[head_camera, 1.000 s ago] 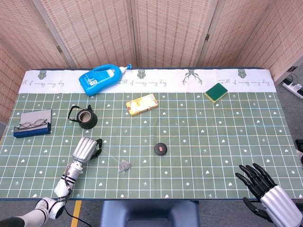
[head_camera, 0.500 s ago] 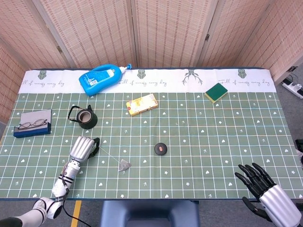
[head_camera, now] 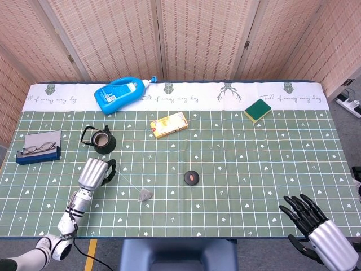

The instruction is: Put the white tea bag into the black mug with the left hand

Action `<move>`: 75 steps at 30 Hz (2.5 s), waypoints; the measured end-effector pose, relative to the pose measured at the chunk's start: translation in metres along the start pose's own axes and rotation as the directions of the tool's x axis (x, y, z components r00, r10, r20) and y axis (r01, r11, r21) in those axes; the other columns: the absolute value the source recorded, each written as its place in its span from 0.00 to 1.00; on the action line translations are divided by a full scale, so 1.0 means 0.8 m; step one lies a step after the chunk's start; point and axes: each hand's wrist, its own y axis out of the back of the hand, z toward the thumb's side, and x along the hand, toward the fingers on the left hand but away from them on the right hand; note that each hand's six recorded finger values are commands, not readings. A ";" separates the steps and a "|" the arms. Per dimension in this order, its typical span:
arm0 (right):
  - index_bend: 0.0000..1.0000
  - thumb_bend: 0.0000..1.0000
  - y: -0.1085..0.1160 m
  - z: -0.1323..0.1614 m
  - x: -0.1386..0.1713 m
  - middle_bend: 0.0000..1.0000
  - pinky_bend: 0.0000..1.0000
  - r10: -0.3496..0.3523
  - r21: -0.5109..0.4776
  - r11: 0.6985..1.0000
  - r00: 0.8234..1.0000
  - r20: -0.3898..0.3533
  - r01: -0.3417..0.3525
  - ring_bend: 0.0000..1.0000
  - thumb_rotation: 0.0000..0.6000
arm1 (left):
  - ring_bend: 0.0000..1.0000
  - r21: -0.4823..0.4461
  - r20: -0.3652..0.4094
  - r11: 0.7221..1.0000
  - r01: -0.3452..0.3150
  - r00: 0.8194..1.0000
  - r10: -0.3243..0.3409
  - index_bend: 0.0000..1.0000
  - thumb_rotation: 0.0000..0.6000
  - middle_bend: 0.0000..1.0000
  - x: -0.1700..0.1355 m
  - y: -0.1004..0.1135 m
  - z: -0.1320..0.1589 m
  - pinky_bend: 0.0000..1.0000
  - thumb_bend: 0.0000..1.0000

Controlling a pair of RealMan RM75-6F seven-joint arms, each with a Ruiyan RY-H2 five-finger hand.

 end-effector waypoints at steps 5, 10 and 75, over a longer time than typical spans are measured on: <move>0.00 0.42 0.000 0.000 0.000 0.00 0.00 0.000 0.001 1.000 1.000 -0.001 0.000 0.00 1.00 | 1.00 0.002 0.011 0.999 -0.050 0.999 0.050 0.66 1.00 1.00 0.002 0.027 0.005 1.00 0.49; 0.00 0.42 -0.001 0.000 -0.002 0.00 0.00 0.004 0.000 1.000 1.000 -0.001 -0.004 0.00 1.00 | 1.00 -0.002 0.014 0.995 -0.103 0.995 0.103 0.66 1.00 1.00 0.006 0.058 0.008 1.00 0.49; 0.00 0.42 -0.010 -0.045 -0.049 0.00 0.00 0.071 -0.041 0.997 0.982 0.178 -0.065 0.00 1.00 | 1.00 0.045 -0.155 0.991 -0.128 0.979 0.133 0.65 1.00 1.00 0.124 0.185 -0.126 1.00 0.49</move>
